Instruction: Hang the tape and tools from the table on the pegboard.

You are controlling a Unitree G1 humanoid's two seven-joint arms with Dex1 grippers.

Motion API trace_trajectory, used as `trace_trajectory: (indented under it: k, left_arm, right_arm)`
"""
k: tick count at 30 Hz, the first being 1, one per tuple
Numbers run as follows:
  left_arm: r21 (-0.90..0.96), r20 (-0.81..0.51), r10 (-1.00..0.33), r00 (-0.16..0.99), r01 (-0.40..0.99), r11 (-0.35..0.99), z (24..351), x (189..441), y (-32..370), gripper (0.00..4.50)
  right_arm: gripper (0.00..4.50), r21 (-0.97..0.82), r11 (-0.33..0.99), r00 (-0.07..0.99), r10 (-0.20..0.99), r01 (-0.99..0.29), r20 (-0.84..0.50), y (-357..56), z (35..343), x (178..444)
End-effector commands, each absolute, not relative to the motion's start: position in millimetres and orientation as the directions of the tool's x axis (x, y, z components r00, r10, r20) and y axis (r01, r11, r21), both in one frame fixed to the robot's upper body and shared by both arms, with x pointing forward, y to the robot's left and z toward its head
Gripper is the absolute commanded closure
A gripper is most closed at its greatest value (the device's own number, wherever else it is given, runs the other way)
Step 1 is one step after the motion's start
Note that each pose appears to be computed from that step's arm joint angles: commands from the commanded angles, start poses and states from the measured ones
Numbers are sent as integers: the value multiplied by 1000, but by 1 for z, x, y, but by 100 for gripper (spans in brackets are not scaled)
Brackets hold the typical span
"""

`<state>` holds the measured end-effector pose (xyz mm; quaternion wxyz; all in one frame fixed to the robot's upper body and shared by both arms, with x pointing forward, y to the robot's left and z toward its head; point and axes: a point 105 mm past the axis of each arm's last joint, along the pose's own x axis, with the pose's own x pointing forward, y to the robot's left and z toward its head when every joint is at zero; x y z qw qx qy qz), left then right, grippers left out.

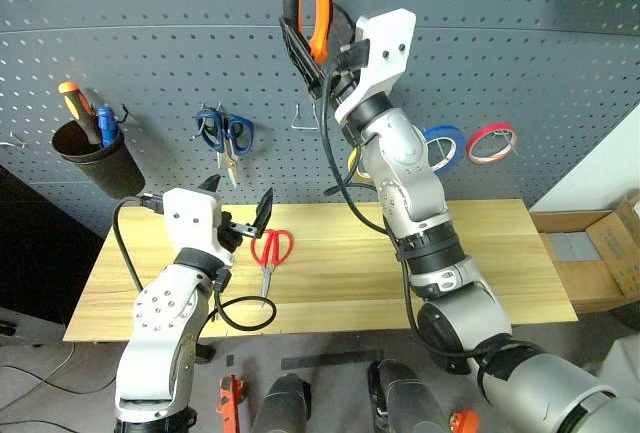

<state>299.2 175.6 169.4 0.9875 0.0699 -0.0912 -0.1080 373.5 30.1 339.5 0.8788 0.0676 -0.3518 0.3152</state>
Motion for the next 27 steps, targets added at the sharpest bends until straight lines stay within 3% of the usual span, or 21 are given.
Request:
trace_trajectory:
  k: [1,8,15,25,27]
  left_arm:
    - [176,196,-266,944,233,956,178,303,170,0]
    - [176,194,-264,945,231,957,180,310,173,0]
    - [183,193,-264,945,229,956,184,316,177,0]
    - [186,179,-263,948,230,955,180,316,179,0]
    - [189,176,-263,949,229,955,179,315,179,0]
  right_arm:
    - [177,-113,777,469,482,-620,740,45,361,358]
    - [177,-78,775,513,486,-627,708,60,336,368]
    - [177,-37,798,645,512,-601,568,66,269,389]
    - [177,-43,815,708,526,-577,471,64,242,397]
    - [104,-59,813,704,536,-579,467,62,240,396]
